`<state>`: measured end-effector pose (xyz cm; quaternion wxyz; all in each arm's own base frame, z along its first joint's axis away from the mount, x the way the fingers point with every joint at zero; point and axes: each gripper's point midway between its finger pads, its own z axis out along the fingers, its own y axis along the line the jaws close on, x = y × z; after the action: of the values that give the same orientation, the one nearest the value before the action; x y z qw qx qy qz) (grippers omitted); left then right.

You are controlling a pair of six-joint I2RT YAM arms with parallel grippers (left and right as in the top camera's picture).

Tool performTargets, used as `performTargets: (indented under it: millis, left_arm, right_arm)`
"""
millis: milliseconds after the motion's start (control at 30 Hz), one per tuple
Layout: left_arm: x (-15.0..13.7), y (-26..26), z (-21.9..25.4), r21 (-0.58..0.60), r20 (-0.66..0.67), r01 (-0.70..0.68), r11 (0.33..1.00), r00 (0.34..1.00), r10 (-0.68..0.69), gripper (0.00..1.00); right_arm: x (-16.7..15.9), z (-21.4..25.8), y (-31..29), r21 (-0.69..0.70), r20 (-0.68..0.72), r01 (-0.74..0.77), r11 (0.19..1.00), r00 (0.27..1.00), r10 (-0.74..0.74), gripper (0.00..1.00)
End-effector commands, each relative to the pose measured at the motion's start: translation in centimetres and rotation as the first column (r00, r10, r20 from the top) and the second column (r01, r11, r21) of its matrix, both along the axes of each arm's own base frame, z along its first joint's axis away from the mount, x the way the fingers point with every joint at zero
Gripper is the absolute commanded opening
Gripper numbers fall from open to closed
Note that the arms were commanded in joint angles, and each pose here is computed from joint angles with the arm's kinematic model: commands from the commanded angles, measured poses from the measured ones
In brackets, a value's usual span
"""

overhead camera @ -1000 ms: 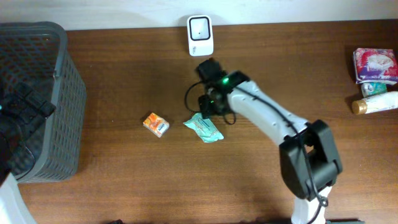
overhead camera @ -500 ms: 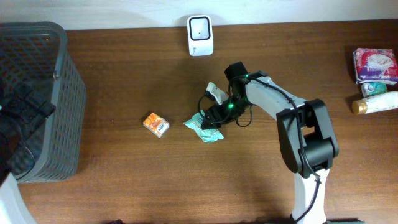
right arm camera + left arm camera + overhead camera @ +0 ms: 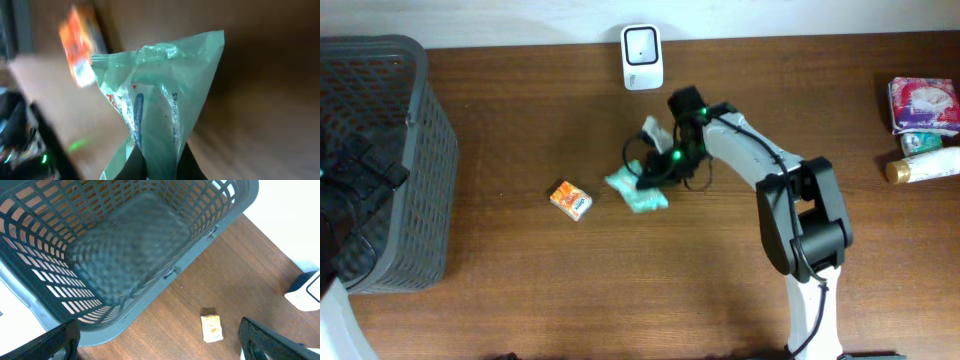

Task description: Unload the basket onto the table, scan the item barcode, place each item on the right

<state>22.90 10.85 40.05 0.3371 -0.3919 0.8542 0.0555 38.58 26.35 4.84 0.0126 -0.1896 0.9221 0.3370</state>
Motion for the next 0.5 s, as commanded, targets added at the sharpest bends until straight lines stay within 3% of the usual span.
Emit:
performTargets:
  millis: [0, 133, 233, 467]
  left_arm:
    - [-0.1, 0.2, 0.1, -0.001, 0.004, -0.014, 1.0, 1.0, 0.014, 0.99]
    - [-0.1, 0.2, 0.1, -0.001, 0.004, -0.014, 1.0, 1.0, 0.014, 0.99]
    - [-0.1, 0.2, 0.1, -0.001, 0.004, -0.014, 1.0, 1.0, 0.014, 0.99]
    - [-0.1, 0.2, 0.1, -0.001, 0.004, -0.014, 1.0, 1.0, 0.014, 0.99]
  right_arm:
    - [6.6, 7.4, -0.7, -0.072, 0.278, 0.169, 0.983, 0.95, -0.143, 0.04]
    - [14.0, 11.6, -0.7, 0.001, 0.588, 0.276, 0.961, 0.777, -0.224, 0.04]
    - [18.0, 13.8, -1.3, 0.054, 0.726, 0.358, 0.932, 0.627, -0.283, 0.04]
    - [23.6, 13.4, 0.1, 0.242, 0.811, 0.374, 0.895, 0.428, -0.398, 0.04]
